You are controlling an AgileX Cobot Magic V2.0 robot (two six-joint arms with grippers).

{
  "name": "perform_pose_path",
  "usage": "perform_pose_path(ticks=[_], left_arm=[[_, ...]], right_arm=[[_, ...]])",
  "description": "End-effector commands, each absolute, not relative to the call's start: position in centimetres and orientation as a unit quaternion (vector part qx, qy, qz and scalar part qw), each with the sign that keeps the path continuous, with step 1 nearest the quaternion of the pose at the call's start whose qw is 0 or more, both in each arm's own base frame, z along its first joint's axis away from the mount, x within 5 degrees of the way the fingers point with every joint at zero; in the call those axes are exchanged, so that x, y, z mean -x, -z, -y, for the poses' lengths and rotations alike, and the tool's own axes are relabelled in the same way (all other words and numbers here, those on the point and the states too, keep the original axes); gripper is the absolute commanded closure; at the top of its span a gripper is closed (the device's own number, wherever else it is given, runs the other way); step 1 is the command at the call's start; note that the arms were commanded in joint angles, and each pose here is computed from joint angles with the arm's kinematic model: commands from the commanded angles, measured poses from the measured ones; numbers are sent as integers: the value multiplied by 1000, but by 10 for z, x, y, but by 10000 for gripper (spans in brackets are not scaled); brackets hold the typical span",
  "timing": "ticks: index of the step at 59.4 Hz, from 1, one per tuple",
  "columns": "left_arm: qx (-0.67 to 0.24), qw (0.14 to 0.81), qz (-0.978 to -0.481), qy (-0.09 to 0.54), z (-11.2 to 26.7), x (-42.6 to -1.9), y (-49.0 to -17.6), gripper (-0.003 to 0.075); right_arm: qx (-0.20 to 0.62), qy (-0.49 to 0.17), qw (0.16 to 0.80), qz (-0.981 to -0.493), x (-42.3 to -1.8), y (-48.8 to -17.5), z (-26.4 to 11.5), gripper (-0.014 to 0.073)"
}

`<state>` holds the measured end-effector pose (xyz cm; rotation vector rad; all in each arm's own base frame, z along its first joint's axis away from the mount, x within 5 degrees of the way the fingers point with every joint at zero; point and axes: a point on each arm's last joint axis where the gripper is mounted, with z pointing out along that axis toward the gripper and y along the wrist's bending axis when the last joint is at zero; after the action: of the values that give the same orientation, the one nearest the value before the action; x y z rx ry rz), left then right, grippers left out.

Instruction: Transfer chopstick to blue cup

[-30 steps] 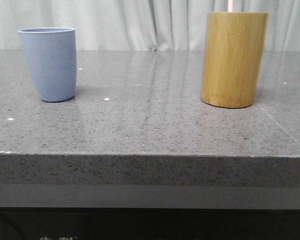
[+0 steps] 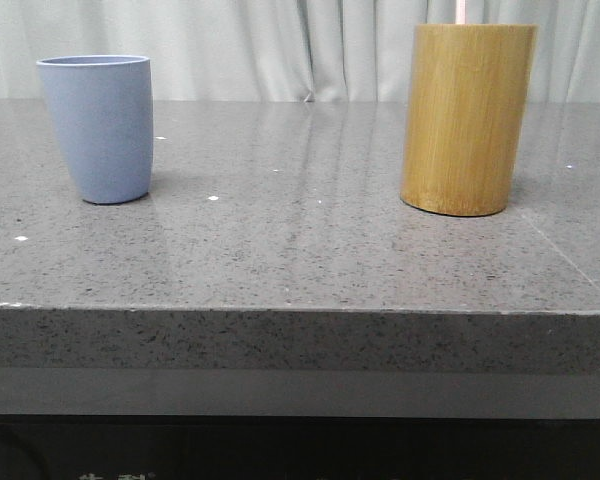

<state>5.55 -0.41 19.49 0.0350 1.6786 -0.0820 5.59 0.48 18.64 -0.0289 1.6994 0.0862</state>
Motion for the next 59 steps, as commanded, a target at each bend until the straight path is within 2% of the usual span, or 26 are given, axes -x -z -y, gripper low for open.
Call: perform_pose_path(ticks=[1, 59], left_arm=[[-11, 702, -711, 42, 4, -54, -201, 739], [-11, 715, -698, 42, 4, -54, -204, 739]], right_arm=[[11, -33, 700, -713, -55, -197, -4, 705], [11, -33, 701, -712, -55, -197, -4, 705]])
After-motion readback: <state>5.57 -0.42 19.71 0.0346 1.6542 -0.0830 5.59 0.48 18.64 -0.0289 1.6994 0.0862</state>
